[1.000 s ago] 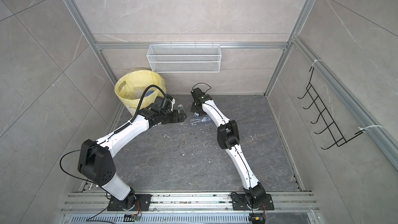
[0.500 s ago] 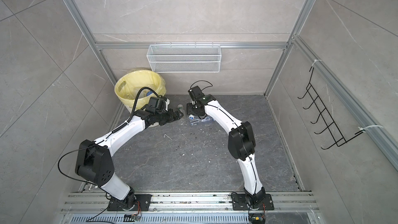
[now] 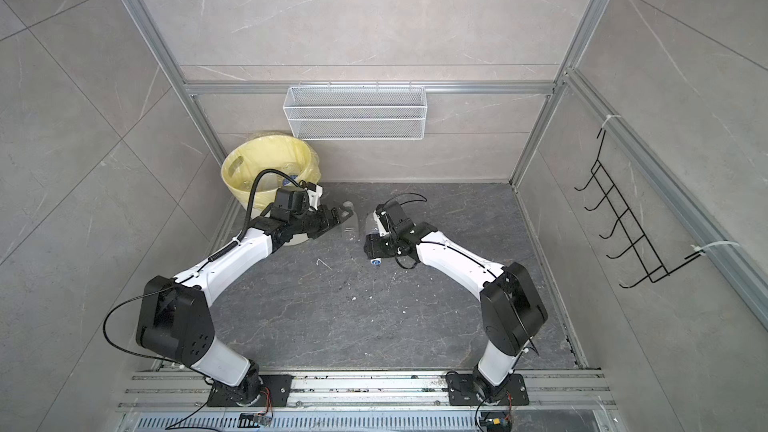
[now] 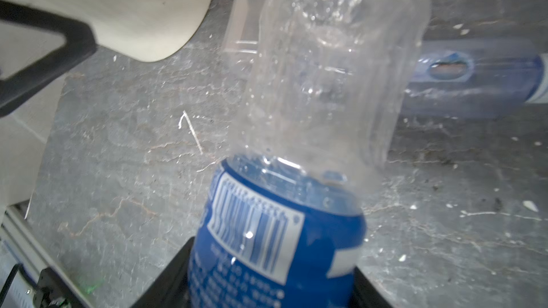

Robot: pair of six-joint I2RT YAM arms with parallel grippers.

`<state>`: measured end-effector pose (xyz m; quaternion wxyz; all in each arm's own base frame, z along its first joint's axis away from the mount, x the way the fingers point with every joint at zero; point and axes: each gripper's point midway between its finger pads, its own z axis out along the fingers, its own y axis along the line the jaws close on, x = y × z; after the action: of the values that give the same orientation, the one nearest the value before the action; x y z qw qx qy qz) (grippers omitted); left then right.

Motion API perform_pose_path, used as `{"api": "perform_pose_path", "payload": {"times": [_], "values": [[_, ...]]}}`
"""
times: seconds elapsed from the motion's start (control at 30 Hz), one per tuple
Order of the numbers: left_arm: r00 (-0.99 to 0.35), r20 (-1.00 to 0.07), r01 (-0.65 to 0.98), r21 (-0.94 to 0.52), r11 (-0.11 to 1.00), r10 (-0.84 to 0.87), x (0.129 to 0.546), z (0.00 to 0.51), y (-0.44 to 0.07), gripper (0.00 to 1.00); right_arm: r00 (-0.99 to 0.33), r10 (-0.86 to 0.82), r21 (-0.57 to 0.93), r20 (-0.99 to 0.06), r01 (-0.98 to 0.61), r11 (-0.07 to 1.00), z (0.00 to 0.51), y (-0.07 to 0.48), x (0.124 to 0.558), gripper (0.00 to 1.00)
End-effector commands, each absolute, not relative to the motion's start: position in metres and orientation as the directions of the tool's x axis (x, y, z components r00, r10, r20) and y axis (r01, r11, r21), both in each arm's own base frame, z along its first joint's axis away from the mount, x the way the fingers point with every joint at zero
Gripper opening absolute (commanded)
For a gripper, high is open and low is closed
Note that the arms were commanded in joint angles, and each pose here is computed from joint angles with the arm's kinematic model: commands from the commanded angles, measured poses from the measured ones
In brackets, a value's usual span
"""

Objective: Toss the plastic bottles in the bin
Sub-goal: 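Close the left gripper on the bottle's base and open the right gripper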

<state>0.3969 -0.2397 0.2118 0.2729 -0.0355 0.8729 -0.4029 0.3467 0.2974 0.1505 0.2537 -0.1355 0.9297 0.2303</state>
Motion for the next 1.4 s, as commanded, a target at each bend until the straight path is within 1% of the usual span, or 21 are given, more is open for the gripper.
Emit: {"api": "perform_pose_path", "payload": {"times": [0.0, 0.27, 0.43, 0.67, 0.93, 1.1, 1.37], "values": [[-0.848, -0.452, 0.223, -0.779, 0.585, -0.278, 0.397, 0.236, -0.254, 0.95, -0.771, -0.123, 0.395, -0.624, -0.448, 0.802, 0.182, 0.311, 0.348, 0.55], [-0.862, -0.430, 0.223, -0.797, 0.561, -0.269, 0.396, 0.234, -0.259, 0.91, -0.752, -0.114, 0.449, -0.649, -0.500, 0.741, 0.196, 0.333, 0.340, 0.55], [-0.867, -0.420, 0.216, -0.802, 0.557, -0.269, 0.396, 0.231, -0.260, 0.89, -0.738, -0.113, 0.486, -0.665, -0.543, 0.685, 0.207, 0.347, 0.332, 0.55], [-0.873, -0.405, 0.203, -0.807, 0.555, -0.270, 0.397, 0.227, -0.261, 0.80, -0.724, -0.112, 0.498, -0.680, -0.569, 0.654, 0.218, 0.355, 0.328, 0.55], [-0.877, -0.398, 0.198, -0.809, 0.553, -0.268, 0.397, 0.223, -0.262, 0.72, -0.725, -0.117, 0.525, -0.678, -0.590, 0.613, 0.221, 0.363, 0.320, 0.55], [-0.881, -0.390, 0.197, -0.816, 0.544, -0.266, 0.397, 0.222, -0.265, 0.69, -0.731, -0.112, 0.531, -0.673, -0.583, 0.614, 0.219, 0.363, 0.320, 0.55], [-0.880, -0.395, 0.204, -0.816, 0.540, -0.263, 0.396, 0.223, -0.267, 0.54, -0.734, -0.105, 0.539, -0.671, -0.580, 0.610, 0.220, 0.365, 0.320, 0.59]]}}
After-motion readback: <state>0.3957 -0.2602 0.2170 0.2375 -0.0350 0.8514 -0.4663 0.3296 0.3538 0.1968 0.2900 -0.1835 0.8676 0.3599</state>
